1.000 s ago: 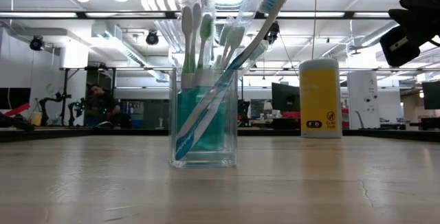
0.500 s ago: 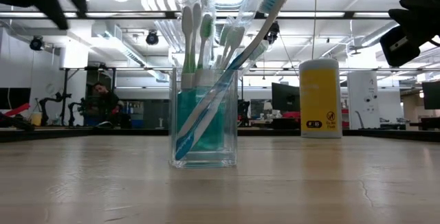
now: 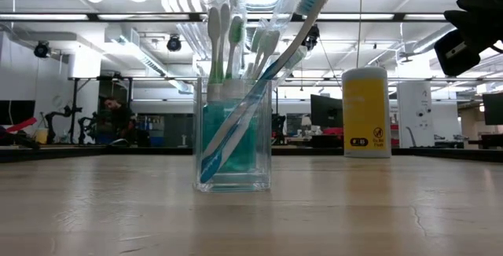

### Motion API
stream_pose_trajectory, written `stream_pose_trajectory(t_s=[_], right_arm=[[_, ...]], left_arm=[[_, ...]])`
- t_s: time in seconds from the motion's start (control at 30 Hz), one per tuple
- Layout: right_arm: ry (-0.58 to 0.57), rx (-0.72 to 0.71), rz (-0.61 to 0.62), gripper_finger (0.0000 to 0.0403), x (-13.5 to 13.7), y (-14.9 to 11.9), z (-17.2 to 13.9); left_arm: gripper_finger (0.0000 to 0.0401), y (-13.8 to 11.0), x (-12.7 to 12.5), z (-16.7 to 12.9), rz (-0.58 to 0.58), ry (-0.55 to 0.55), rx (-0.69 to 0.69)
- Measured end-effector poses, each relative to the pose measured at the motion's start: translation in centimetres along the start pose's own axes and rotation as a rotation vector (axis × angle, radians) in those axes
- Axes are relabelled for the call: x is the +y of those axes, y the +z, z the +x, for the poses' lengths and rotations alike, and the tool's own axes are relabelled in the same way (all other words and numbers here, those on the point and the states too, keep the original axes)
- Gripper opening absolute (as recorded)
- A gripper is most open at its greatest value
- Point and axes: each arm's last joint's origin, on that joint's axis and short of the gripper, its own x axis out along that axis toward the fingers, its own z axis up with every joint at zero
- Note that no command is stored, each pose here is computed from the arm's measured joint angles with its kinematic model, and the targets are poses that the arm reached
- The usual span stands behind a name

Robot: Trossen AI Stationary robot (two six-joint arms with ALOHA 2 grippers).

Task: Pick & Place toothbrushing station
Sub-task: Put the blue mouthwash into the transparent organizer

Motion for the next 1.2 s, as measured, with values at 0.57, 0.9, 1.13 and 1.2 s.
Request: stream_pose_trajectory(t_s=[0.57, 0.9, 1.13, 1.2], right_arm=[[0.0, 0.0, 0.0, 0.0075, 0.0, 0.0, 0.0], [0.0, 0.0, 0.0, 0.0075, 0.0, 0.0, 0.0], [0.0, 0.0, 0.0, 0.0075, 0.0, 0.0, 0.0], [0.0, 0.0, 0.0, 0.0075, 0.0, 0.0, 0.0]], left_arm=[[0.017, -3.8, -0.6, 3.6, -0.111, 0.072, 0.111], [0.017, -4.8, -1.4, 6.3, -0.124, 0.107, 0.128], [0.017, -5.6, -1.5, 8.4, -0.163, 0.192, 0.172], [0.017, -5.6, -1.5, 8.8, -0.17, 0.203, 0.163]])
